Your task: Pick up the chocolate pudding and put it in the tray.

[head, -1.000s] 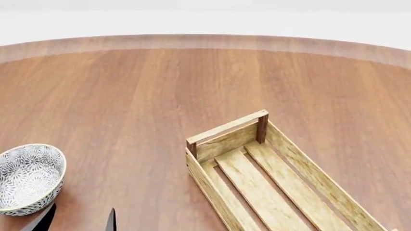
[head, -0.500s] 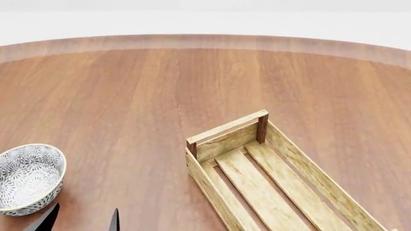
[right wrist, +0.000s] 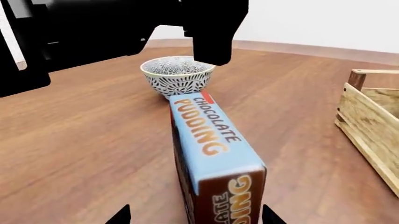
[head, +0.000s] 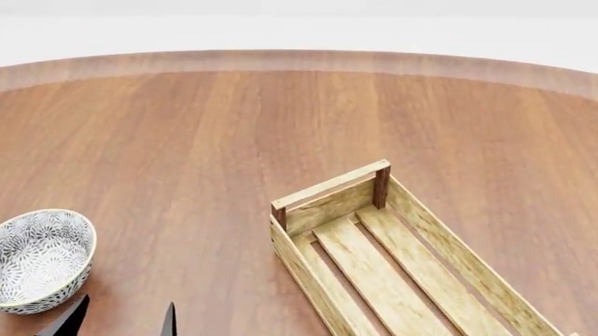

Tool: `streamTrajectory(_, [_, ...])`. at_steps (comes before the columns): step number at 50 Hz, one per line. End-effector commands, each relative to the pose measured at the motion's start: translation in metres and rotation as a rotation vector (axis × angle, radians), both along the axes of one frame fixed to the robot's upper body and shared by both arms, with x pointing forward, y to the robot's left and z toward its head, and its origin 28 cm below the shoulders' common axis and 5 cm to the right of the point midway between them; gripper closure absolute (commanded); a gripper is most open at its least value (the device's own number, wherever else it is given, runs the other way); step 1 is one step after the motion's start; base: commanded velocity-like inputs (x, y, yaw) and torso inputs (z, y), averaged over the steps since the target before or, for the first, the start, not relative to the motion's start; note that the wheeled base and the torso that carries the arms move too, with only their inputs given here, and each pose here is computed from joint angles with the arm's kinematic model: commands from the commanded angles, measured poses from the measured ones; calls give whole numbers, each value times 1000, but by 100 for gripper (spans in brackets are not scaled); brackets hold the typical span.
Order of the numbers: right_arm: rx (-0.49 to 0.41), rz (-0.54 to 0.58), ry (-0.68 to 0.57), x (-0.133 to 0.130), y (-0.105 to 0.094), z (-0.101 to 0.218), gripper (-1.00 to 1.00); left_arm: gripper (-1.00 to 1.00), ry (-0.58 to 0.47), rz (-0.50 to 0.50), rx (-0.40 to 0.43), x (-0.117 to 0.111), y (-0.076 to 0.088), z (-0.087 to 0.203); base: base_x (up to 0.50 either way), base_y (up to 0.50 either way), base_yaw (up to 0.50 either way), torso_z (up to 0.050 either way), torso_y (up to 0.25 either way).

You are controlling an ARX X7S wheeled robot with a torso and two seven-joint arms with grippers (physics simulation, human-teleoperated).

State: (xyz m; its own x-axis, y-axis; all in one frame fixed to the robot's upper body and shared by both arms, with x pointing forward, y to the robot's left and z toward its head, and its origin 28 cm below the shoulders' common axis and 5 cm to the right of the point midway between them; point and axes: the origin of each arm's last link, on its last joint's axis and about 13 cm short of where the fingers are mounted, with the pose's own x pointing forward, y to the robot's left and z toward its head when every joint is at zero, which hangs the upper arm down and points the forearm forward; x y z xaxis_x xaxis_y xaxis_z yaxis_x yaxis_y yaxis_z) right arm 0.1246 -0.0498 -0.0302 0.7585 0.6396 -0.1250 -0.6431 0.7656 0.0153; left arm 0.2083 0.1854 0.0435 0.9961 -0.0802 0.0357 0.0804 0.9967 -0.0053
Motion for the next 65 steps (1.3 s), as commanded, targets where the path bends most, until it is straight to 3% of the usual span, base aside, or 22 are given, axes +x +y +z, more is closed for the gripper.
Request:
streamTrajectory(1, [-1,-9,-2,2,-2,1,-100,-100,3,0,0,1,0,-2,0,0,0,0,0])
streamTrajectory(65, [-6,-21,41,27,5,-19,-100,-100,5,-2,-5,2,-1,-3,0,0,0,0,0])
